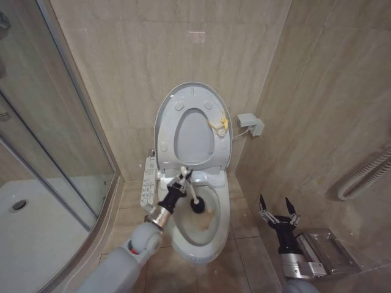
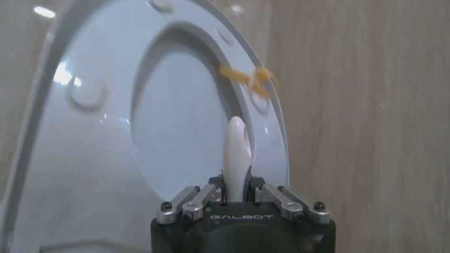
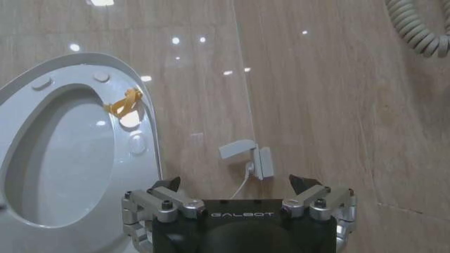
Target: Open the toilet lid, clean the toilet bowl with a toilet brush, close the toilet lid, and flush.
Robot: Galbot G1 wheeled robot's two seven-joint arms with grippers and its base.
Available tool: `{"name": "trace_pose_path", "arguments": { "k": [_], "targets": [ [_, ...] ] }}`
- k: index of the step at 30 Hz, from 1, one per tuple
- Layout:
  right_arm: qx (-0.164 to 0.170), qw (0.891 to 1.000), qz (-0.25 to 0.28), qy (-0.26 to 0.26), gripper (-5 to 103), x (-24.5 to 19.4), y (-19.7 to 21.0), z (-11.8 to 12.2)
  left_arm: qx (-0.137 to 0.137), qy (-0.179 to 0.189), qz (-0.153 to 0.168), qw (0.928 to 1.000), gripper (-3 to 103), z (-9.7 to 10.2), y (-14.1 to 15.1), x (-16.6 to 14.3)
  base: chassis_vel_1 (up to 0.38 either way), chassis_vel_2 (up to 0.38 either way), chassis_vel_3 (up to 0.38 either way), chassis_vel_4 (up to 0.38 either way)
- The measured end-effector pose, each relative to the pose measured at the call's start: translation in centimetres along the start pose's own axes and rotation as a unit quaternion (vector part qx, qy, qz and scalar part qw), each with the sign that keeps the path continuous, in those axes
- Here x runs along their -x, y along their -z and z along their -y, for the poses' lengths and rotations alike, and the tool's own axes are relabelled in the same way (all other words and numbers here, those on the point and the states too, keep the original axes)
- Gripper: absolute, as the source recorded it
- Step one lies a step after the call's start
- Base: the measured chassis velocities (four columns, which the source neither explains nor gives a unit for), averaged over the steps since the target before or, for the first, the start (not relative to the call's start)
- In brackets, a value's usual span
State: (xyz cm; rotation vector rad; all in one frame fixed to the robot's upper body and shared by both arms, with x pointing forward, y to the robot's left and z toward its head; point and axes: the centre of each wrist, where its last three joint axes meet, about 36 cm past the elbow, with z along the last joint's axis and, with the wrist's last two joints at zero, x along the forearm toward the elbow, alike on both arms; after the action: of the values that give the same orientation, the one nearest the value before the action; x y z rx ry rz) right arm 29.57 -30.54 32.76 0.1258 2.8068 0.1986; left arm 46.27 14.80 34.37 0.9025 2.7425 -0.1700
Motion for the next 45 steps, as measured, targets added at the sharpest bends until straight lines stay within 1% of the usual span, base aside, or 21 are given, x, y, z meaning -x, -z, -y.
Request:
{"name": "trace_pose_path", "arguments": {
  "k": [2, 3, 4, 6, 7, 8, 9, 11, 15, 19, 22, 27, 28, 30, 31, 33, 35, 39, 42, 44, 45],
  "targets": [
    [-0.001, 1.000, 0.002, 0.001, 100, 0.0, 0.0, 0.2, 0.015, -0.007, -0.009, 0.9998, 20, 0.0, -1.2, -0.3, 0.000, 0.000, 0.000, 0.000],
    [-0.001, 1.000, 0.002, 0.001, 100, 0.0, 0.0, 0.2, 0.015, -0.007, -0.009, 0.9998, 20, 0.0, -1.2, -0.3, 0.000, 0.000, 0.000, 0.000],
    [-0.002, 1.000, 0.002, 0.001, 100, 0.0, 0.0, 0.3, 0.023, -0.014, -0.017, 0.9995, 20, 0.0, -2.2, -0.8, 0.000, 0.000, 0.000, 0.000],
    [-0.002, 1.000, 0.003, 0.002, 100, 0.0, -0.1, 0.5, 0.023, -0.025, -0.022, 0.9992, 20, 0.1, -3.4, -1.3, 0.000, 0.000, 0.000, 0.000],
    [-0.001, 1.000, 0.005, 0.002, 100, 0.1, -0.1, 0.5, 0.021, -0.035, -0.022, 0.9989, 20, 0.0, -4.3, -1.5, 0.000, 0.000, 0.000, 0.000],
    [0.001, 1.000, 0.005, 0.003, 100, 0.0, -0.1, 0.4, 0.018, -0.048, -0.023, 0.9984, 20, -0.2, -5.9, -1.8, 0.000, 0.000, 0.000, 0.000],
    [0.001, 1.000, 0.005, 0.003, 100, 0.0, -0.1, 0.4, 0.018, -0.048, -0.023, 0.9984, 20, -0.2, -5.9, -1.8, 0.000, 0.000, 0.000, 0.000],
    [0.004, 1.000, 0.005, 0.004, 100, 0.0, -0.1, 0.2, 0.016, -0.058, -0.023, 0.9979, 20, -0.5, -7.4, -1.9, 0.000, 0.000, 0.000, 0.000],
    [0.008, 1.000, 0.002, 0.009, 100, -0.2, -0.2, -0.2, 0.030, -0.078, -0.032, 0.9960, 20, -1.8, -11.0, -2.2, 0.000, 0.000, 0.000, 0.000],
    [0.008, 1.000, 0.000, 0.013, 100, -0.2, -0.4, -0.2, 0.034, -0.080, -0.044, 0.9953, 20, -2.4, -12.3, -2.9, 0.000, 0.000, 0.000, 0.000],
    [0.007, 1.000, -0.002, 0.013, 100, -0.3, -0.5, -0.1, 0.034, -0.082, -0.048, 0.9949, 20, -2.5, -12.5, -3.1, 0.000, 0.000, 0.000, 0.000],
    [0.007, 1.000, -0.002, 0.013, 100, -0.4, -0.7, -0.2, 0.031, -0.083, -0.043, 0.9952, 20, -2.3, -12.4, -2.7, 0.000, 0.000, 0.000, 0.000],
    [0.007, 1.000, -0.001, 0.013, 100, -0.6, -0.8, -0.3, 0.021, -0.080, -0.026, 0.9962, 20, -1.8, -11.8, -1.5, 0.000, 0.000, 0.000, 0.000],
    [0.007, 1.000, -0.001, 0.014, 100, -0.8, -0.7, -0.3, 0.012, -0.077, -0.008, 0.9969, 20, -1.1, -11.4, -0.3, 0.000, 0.000, 0.000, 0.000],
    [0.007, 1.000, -0.001, 0.014, 100, -0.8, -0.7, -0.3, 0.012, -0.077, -0.008, 0.9969, 20, -1.1, -11.4, -0.3, 0.000, 0.000, 0.000, 0.000],
    [0.005, 1.000, 0.000, 0.014, 100, -0.9, -0.5, -0.2, 0.002, -0.075, 0.012, 0.9971, 20, -0.3, -10.9, 1.2, 0.000, 0.000, 0.000, 0.000],
    [0.004, 1.000, 0.001, 0.015, 100, -0.9, -0.4, -0.2, -0.001, -0.076, 0.018, 0.9969, 20, 0.0, -10.8, 1.7, 0.000, 0.000, 0.000, 0.000],
    [-0.002, 1.000, 0.002, 0.016, 100, -0.9, 0.0, 0.3, -0.024, -0.085, 0.041, 0.9953, 20, 1.4, -10.6, 3.9, 0.000, 0.000, 0.000, 0.000],
    [-0.003, 1.000, 0.002, 0.016, 100, -0.9, 0.1, 0.5, -0.031, -0.089, 0.043, 0.9946, 20, 1.8, -10.9, 4.1, 0.000, 0.000, 0.000, 0.000],
    [-0.004, 1.000, 0.002, 0.015, 100, -0.9, 0.0, 0.6, -0.036, -0.091, 0.035, 0.9946, 20, 2.0, -12.2, 3.9, 0.000, 0.000, 0.000, 0.000],
    [-0.004, 1.000, 0.002, 0.015, 100, -0.9, 0.0, 0.6, -0.036, -0.091, 0.035, 0.9946, 20, 2.0, -12.2, 3.9, 0.000, 0.000, 0.000, 0.000]
  ]
}}
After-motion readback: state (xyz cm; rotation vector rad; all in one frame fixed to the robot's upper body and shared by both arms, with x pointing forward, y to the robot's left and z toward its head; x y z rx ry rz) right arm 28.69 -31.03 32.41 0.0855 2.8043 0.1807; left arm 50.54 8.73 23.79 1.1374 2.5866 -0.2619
